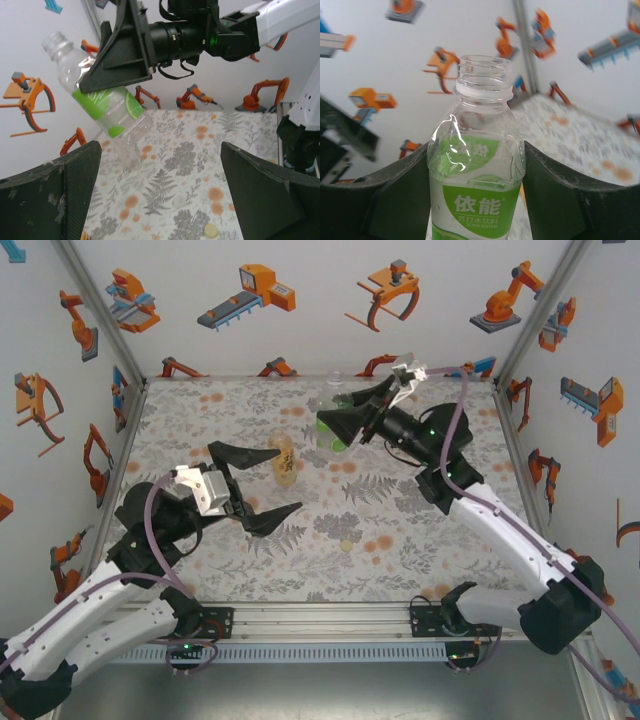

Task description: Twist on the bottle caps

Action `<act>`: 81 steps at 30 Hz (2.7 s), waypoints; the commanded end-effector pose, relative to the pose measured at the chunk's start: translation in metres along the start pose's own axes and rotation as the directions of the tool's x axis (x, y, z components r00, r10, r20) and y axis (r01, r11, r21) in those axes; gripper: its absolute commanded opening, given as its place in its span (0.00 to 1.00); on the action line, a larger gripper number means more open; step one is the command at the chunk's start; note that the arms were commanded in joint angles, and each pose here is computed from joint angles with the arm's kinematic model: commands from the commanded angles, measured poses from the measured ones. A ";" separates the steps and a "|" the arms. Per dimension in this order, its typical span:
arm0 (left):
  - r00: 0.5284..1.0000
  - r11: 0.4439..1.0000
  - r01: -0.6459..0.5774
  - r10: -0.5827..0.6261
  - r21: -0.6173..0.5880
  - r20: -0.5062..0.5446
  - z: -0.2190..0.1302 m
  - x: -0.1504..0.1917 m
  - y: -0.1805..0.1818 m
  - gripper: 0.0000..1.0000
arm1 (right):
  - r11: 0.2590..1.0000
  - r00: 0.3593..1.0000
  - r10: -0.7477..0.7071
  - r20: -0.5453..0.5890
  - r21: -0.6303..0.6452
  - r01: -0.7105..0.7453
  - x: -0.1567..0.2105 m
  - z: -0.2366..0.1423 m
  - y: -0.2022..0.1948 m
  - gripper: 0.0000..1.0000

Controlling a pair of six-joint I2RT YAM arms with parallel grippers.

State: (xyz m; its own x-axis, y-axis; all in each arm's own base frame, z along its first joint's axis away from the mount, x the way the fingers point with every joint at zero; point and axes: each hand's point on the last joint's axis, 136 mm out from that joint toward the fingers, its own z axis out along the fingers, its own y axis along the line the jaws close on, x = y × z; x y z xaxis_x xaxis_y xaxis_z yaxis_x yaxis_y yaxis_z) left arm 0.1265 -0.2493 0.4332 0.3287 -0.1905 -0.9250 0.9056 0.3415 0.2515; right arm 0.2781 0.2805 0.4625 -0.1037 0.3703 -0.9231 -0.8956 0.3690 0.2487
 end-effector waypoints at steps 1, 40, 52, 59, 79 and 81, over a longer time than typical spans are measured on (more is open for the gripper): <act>0.988 0.999 0.052 -0.053 0.012 0.148 0.000 -0.032 0.001 0.97 | 0.949 0.976 -0.123 0.179 -0.267 0.169 -0.045 -0.019 0.067 0.08; 0.938 0.905 0.281 -0.329 0.320 0.106 0.084 -0.052 -0.001 0.86 | 0.809 0.969 0.005 0.247 -0.570 0.141 -0.057 -0.029 0.134 0.00; 0.938 0.898 0.285 -0.333 0.335 0.094 0.088 -0.051 -0.001 0.71 | 0.804 0.972 0.010 0.236 -0.580 0.133 -0.053 -0.027 0.137 0.00; 0.939 0.896 0.291 -0.335 0.334 0.081 0.089 -0.048 -0.002 0.58 | 0.805 0.973 0.009 0.230 -0.579 0.130 -0.052 -0.024 0.137 0.00; 0.970 0.943 0.239 -0.245 0.231 -0.003 0.069 -0.033 0.009 0.35 | 0.909 0.975 -0.111 0.191 -0.378 0.177 -0.038 -0.028 0.114 0.66; 0.970 0.951 0.240 -0.240 0.193 -0.026 0.061 -0.029 0.018 0.35 | 0.940 0.980 -0.122 0.155 -0.299 0.164 -0.034 -0.028 0.102 0.67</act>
State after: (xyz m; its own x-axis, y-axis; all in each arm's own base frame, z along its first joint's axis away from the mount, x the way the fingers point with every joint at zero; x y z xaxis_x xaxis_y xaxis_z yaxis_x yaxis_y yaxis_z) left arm 0.1497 -0.3102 0.4741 0.0418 -0.2555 -0.9659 0.9982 0.0529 0.0292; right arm 0.1652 0.2880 0.5160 0.0198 0.4838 -0.8749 -0.9998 0.0153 -0.0142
